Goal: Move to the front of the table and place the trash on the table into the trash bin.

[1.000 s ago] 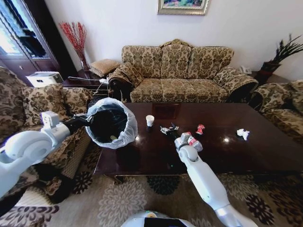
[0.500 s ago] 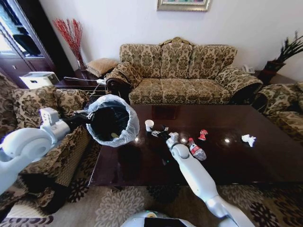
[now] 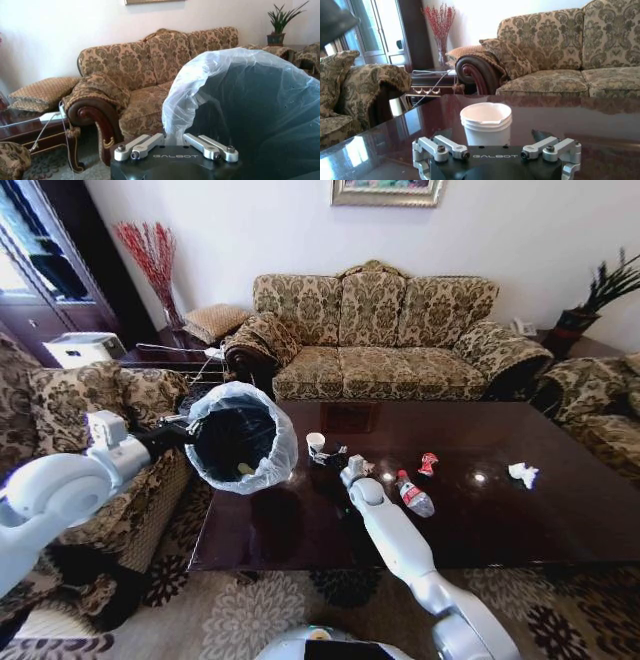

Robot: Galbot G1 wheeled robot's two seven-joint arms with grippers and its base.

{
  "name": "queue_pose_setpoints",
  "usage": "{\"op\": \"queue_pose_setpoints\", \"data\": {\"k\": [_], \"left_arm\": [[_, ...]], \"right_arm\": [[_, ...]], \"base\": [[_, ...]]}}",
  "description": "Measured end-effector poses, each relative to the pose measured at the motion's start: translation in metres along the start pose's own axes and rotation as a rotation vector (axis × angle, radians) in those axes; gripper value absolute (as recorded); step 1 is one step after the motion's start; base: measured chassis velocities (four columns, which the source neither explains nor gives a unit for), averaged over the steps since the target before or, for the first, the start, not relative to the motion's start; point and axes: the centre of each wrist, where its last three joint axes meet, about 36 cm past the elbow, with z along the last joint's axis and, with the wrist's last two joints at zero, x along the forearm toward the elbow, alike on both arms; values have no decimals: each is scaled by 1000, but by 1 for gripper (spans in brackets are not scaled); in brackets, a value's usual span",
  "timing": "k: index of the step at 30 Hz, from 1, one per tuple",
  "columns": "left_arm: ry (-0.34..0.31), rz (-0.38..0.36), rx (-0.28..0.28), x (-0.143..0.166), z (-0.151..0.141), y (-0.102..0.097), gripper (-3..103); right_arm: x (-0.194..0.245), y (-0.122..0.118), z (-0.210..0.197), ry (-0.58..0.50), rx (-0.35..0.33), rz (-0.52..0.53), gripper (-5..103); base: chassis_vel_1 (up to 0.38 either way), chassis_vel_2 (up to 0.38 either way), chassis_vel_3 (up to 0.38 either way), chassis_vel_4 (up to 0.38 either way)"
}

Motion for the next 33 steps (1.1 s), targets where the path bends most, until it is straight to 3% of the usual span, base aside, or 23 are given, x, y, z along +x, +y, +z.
{"op": "queue_pose_setpoints", "data": {"k": [6,8,10,17,19,22,26,29,31,32,33], "left_arm": [[-1,4,5,1,1,-2,2],[-2,5,8,2,2,-3,2],[-1,5,9,2,2,-3,2],[-9,18,15,2,3,-7,2],[-9,19,15,2,3,-7,2],[-7,20,16,2,3,-8,2],[-3,22,18,2,5,-8,2],[3,21,18,1,6,-6,2],[4,19,17,1,6,-5,2],[7,17,15,0,6,-3,2],[7,16,15,0,6,-3,2]], "right_arm": [[-9,5,8,24,6,9,100],[-11,6,9,23,2,14,89],[-12,5,9,24,2,15,89],[-15,7,13,32,-4,23,56],[-15,7,13,32,-4,26,56],[-15,6,15,30,-8,34,41],[-14,4,16,26,-9,40,35],[-7,-1,13,13,-13,45,24],[-5,-1,12,6,-14,46,24],[1,-3,6,-19,1,49,16],[3,-3,4,-28,10,49,16]], "base": [[0,0,0,0],[0,0,0,0],[0,0,0,0],[0,0,0,0],[0,0,0,0],[0,0,0,0],[0,0,0,0],[0,0,0,0],[0,0,0,0],[0,0,0,0],[0,0,0,0]]}}
